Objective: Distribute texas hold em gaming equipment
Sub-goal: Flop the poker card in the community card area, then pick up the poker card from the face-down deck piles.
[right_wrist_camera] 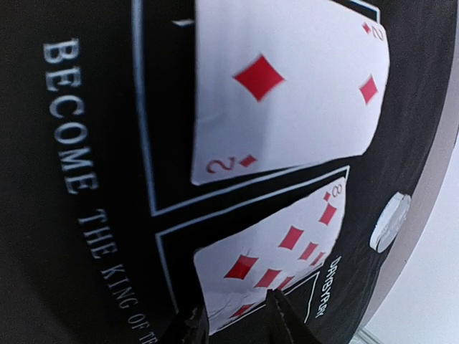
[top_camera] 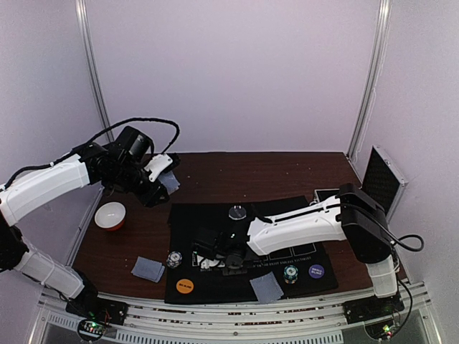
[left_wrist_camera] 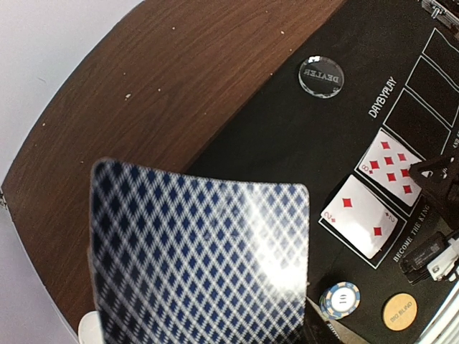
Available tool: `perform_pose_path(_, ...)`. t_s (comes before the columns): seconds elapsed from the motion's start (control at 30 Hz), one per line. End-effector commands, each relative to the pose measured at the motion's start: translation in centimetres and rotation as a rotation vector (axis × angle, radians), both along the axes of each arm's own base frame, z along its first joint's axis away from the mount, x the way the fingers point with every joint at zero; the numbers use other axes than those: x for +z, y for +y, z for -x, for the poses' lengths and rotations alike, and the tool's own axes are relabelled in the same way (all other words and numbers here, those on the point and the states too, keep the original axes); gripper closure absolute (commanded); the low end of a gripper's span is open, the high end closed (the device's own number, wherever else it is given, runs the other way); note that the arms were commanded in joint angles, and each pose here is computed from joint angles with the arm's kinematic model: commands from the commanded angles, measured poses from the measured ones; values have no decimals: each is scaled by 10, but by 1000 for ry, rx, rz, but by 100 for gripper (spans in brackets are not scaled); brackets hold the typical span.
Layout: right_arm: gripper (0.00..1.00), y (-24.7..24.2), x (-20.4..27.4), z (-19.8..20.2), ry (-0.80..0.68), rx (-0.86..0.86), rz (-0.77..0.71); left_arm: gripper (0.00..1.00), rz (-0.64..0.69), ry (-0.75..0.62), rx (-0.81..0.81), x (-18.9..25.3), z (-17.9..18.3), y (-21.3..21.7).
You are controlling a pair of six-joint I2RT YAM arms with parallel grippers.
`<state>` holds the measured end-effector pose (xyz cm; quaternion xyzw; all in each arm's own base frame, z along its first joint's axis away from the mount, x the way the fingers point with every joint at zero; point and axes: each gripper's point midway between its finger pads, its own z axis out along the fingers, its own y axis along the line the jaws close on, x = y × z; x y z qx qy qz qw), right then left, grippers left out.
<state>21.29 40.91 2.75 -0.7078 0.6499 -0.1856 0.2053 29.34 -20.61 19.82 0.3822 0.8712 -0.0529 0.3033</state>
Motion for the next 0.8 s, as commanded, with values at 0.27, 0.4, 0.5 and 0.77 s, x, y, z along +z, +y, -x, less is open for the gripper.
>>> perform_pose_path(0.27,35,27,78,30,155,-6,-309,57,54,-53,-12,17,-7,-6)
perform_pose_path(0.4,0,25,139,12,260,-127,-632,57,70,-48,-36,18,-3,-10)
perform_pose_path(0.5,0,20,188,-8,401,-198,-938,57,79,-46,-59,20,-1,-13)
perform_pose_path(0.77,2,9,286,-72,723,-285,-1542,58,146,-6,-221,27,26,-40)
